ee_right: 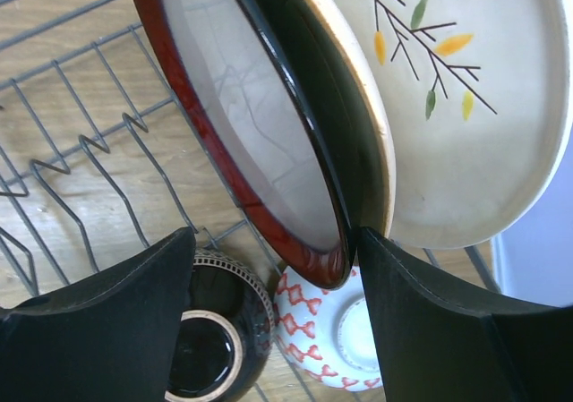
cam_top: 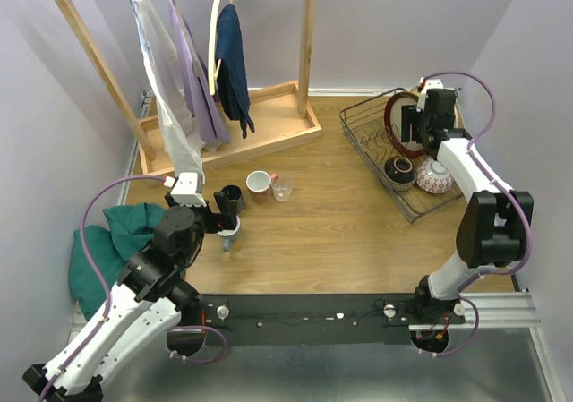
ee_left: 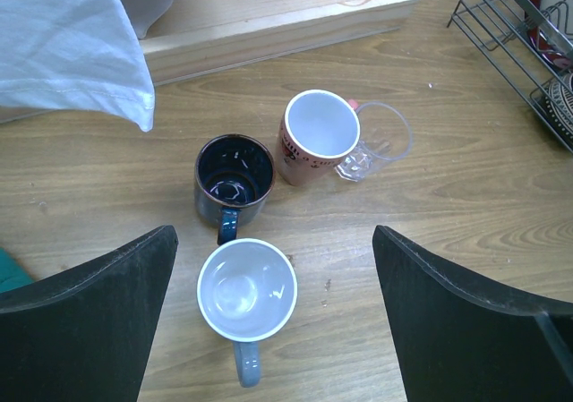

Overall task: Unload the mixed dishes from the dish rack
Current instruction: Pick up the plate from the dish rack.

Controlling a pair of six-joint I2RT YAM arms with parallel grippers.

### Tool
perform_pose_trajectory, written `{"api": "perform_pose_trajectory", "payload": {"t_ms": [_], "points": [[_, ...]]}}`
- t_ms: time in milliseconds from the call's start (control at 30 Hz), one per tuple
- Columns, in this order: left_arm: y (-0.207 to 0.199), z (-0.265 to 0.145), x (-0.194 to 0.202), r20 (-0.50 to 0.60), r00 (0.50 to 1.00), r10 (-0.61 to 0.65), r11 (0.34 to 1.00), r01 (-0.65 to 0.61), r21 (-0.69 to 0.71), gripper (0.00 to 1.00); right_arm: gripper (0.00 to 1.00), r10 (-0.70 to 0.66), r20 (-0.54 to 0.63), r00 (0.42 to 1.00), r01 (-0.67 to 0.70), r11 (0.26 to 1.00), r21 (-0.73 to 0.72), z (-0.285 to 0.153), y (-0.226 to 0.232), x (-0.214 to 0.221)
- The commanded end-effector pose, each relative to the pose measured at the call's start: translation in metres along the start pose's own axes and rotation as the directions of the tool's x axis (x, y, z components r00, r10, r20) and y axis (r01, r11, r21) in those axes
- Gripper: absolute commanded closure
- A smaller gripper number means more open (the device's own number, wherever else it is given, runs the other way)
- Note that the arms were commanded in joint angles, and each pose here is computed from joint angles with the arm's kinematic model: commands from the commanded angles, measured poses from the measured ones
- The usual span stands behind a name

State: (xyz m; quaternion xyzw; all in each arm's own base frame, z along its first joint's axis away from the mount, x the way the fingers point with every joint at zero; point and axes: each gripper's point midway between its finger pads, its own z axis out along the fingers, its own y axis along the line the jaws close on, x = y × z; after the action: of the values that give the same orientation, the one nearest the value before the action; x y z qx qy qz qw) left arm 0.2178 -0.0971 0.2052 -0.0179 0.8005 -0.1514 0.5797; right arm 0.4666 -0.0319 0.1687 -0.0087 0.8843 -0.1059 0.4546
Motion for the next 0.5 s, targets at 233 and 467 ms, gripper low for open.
{"api": "perform_pose_trajectory", "payload": {"t_ms": [233, 467], "points": [[0.003, 0.001, -0.008, 0.031, 1.000, -0.005, 1.000, 0.006, -0.019, 0.01, 0.24, -0.144, 0.147, 0.979, 0.135, 0.989, 0.067, 0.007, -0.018, -0.050], [0.002, 0.001, -0.008, 0.032, 0.999, -0.005, 1.000, 0.005, -0.017, 0.01, 0.28, -0.188, 0.165, 0.968, 0.185, 0.982, 0.036, 0.010, -0.013, -0.059]]}}
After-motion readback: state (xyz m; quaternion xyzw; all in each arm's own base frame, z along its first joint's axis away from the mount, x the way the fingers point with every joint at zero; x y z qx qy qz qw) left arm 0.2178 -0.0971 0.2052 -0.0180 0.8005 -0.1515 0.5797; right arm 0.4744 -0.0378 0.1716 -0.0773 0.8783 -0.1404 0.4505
